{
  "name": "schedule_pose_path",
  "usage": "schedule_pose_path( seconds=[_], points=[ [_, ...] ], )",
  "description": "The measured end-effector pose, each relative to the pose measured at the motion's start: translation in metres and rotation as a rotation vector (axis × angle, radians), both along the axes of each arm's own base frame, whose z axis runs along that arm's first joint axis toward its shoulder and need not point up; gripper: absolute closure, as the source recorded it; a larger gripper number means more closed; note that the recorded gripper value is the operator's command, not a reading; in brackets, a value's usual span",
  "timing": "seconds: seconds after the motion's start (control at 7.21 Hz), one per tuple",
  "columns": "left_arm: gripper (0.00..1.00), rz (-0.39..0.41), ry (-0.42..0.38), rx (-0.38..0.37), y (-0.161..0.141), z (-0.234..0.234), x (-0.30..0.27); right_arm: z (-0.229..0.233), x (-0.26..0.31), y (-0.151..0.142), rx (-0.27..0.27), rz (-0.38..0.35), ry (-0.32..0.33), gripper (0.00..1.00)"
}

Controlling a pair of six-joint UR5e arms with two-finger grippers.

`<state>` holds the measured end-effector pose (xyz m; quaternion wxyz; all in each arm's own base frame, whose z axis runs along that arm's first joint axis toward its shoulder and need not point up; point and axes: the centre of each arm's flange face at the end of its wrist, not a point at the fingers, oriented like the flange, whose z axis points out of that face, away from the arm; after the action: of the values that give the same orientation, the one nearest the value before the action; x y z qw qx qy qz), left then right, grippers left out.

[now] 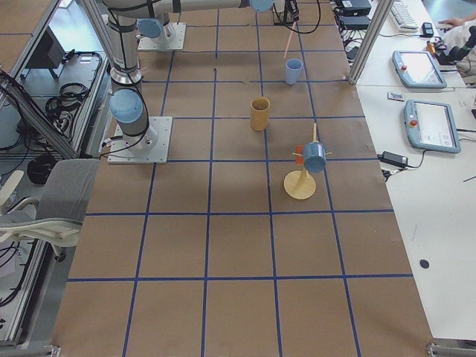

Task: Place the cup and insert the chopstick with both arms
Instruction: 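Move the chopstick over the light-blue cup and lower it inside, then open the right gripper to release the chopstick in the cup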

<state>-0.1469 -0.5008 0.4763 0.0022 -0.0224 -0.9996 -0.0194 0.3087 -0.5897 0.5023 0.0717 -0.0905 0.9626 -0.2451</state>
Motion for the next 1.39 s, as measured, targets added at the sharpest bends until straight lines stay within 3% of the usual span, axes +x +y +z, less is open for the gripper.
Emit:
schedule_pose_path(
  seconds=[0.28,0.83,1.11,1.39],
  points=[
    [0.00,-0.003,-0.001,-0.006,0.003,0.000,-0.001,-0.022,0.010,-0.021,-0.023,0.011,0.000,0.82],
    [0.00,-0.005,0.001,0.000,0.009,-0.004,-0.002,-0.054,0.014,-0.037,-0.005,-0.002,0.008,0.78],
    [0.00,-0.003,0.001,-0.002,0.010,-0.004,-0.001,-0.061,0.014,-0.038,0.006,-0.007,0.006,0.00],
    [0.00,-0.003,0.000,-0.005,0.009,-0.004,-0.001,-0.063,0.015,-0.037,0.012,-0.006,-0.003,0.00]
  ],
)
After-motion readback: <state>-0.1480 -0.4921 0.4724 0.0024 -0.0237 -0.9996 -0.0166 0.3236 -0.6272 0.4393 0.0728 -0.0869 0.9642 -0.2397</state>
